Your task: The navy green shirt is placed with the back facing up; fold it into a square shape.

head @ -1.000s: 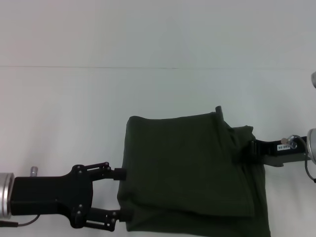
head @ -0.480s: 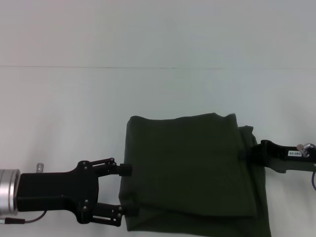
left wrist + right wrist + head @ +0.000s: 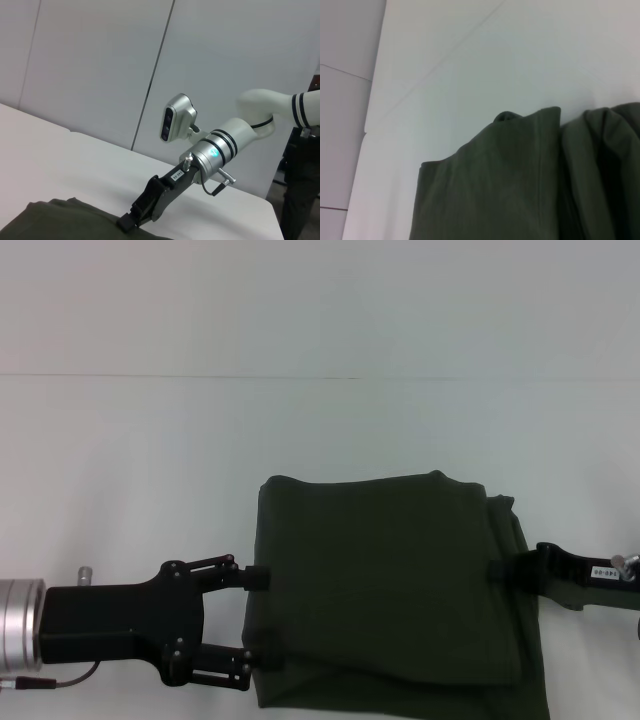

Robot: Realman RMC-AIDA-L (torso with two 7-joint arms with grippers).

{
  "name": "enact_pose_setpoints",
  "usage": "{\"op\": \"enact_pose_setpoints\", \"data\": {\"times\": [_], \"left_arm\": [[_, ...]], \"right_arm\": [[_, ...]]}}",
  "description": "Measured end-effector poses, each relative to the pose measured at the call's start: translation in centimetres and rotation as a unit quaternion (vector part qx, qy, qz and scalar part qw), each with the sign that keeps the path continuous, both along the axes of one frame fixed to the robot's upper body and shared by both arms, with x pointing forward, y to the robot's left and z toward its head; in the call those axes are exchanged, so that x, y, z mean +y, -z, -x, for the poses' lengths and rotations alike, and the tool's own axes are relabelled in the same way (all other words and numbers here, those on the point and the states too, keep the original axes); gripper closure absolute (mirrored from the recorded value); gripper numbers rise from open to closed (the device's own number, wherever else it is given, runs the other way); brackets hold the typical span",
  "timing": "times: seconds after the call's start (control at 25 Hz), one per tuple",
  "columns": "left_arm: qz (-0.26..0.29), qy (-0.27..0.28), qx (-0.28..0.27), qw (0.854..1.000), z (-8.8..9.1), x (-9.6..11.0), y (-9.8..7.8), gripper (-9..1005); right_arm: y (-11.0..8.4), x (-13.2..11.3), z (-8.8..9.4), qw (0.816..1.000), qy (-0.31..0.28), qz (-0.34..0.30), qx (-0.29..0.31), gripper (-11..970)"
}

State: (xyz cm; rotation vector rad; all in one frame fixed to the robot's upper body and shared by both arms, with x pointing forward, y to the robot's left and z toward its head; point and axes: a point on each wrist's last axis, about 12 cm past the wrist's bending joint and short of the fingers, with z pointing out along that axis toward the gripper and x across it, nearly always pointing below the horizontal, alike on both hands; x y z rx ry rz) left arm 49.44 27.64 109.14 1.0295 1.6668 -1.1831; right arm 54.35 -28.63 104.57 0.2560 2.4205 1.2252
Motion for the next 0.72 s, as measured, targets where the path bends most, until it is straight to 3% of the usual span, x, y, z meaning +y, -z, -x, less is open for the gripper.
{"op": "enact_pose_setpoints", "data": {"times": [0.4,0.72], "left_arm": [[-0.001,-0.003,0.005,1.0,-0.1,-0.2,0.2,111],[0.004,-0.004,0.009,1.0,-0.2,-0.3,0.3,114]], "right_arm": [[0.6,-1.0,1.0,1.0,0.005,0.006,-0.01,930],[-0.2,-1.6,1.4,0.999,-0.018,-0.007,-0.05,929]]}}
